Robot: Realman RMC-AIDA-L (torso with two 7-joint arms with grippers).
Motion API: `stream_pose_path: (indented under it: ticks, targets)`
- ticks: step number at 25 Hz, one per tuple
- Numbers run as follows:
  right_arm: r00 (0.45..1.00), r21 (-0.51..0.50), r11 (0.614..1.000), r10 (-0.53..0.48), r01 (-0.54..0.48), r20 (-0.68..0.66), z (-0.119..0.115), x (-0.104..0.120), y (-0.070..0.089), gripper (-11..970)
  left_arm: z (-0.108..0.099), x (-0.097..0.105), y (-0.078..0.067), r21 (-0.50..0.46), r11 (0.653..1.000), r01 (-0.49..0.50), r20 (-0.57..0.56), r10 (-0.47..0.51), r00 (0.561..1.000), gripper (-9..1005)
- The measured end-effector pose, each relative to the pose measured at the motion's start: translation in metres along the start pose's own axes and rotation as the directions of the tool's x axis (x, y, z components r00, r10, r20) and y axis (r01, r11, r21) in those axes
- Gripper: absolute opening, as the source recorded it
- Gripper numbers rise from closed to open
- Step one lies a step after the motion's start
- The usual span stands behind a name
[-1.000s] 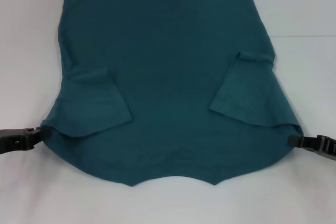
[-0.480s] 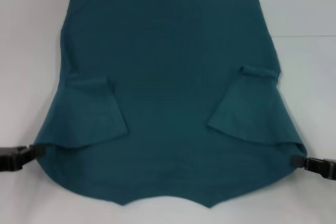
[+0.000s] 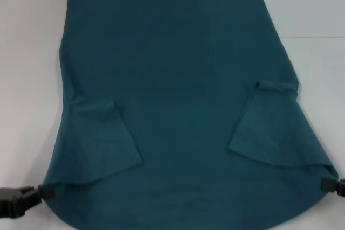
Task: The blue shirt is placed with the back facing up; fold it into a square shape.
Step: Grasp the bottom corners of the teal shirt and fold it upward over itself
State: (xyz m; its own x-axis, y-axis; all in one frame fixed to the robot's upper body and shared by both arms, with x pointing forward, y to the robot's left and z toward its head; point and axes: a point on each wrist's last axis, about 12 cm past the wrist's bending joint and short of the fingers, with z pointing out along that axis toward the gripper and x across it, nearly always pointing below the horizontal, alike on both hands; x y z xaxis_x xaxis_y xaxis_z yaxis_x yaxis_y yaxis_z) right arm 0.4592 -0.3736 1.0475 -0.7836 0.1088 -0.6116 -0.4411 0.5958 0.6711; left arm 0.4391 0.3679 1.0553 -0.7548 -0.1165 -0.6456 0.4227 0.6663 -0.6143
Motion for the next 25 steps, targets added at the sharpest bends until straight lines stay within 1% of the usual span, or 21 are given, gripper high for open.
stream_pose_path:
  ticks: [1, 2, 3, 4, 7, 10, 12, 17, 19, 23, 24, 25]
  targets:
    - [1.0, -0.005, 1.0, -0.011, 0.011, -0.01, -0.002, 0.002, 0.0, 30, -0.001, 0.003, -0.001, 0.006, 1.0, 0.005, -0.001, -0.005, 1.0, 21]
    - [1.0, -0.008, 1.0, -0.02, 0.019, -0.022, -0.004, 0.005, 0.001, 30, -0.003, 0.01, -0.003, 0.019, 1.0, 0.015, 0.001, -0.015, 1.0, 21]
    - [0.999, -0.007, 1.0, -0.022, 0.022, -0.031, -0.006, 0.007, 0.001, 30, -0.003, 0.01, -0.003, 0.019, 1.0, 0.015, 0.001, -0.015, 1.0, 21]
    - [0.999, -0.005, 1.0, -0.022, 0.022, -0.042, -0.008, 0.009, 0.001, 30, -0.005, 0.016, -0.005, 0.029, 0.999, 0.023, 0.005, -0.023, 1.0, 21]
    - [0.998, -0.003, 1.0, -0.023, 0.023, -0.055, -0.013, 0.013, 0.001, 30, -0.008, 0.023, -0.008, 0.042, 0.999, 0.033, 0.009, -0.034, 0.999, 21]
    - [0.998, -0.028, 0.999, -0.027, 0.026, -0.051, -0.019, 0.017, 0.004, 30, -0.014, 0.03, -0.011, 0.062, 0.997, 0.039, 0.017, -0.04, 0.999, 20]
    - [0.998, -0.036, 0.999, -0.027, 0.025, -0.05, -0.023, 0.019, 0.005, 30, -0.022, 0.035, -0.015, 0.081, 0.996, 0.04, 0.037, -0.044, 0.998, 20]
    - [0.999, -0.057, 0.998, -0.025, 0.024, -0.026, -0.038, 0.027, 0.009, 30, -0.03, 0.04, -0.017, 0.092, 0.994, 0.053, 0.053, -0.058, 0.997, 20]
    - [0.999, -0.064, 0.998, -0.028, 0.027, -0.019, -0.043, 0.027, 0.011, 30, -0.034, 0.042, -0.019, 0.099, 0.994, 0.055, 0.061, -0.062, 0.996, 20]
    - [0.999, -0.055, 0.998, -0.035, 0.035, 0.001, -0.047, 0.022, 0.011, 30, -0.039, 0.038, -0.019, 0.103, 0.994, 0.049, 0.089, -0.058, 0.994, 20]
    - [0.999, -0.05, 0.998, -0.042, 0.042, 0.017, -0.047, 0.018, 0.01, 30, -0.039, 0.038, -0.019, 0.103, 0.994, 0.049, 0.089, -0.058, 0.994, 20]
    - [0.998, -0.043, 0.998, -0.048, 0.05, 0.036, -0.046, 0.013, 0.009, 30, -0.039, 0.03, -0.017, 0.102, 0.994, 0.038, 0.11, -0.049, 0.993, 20]
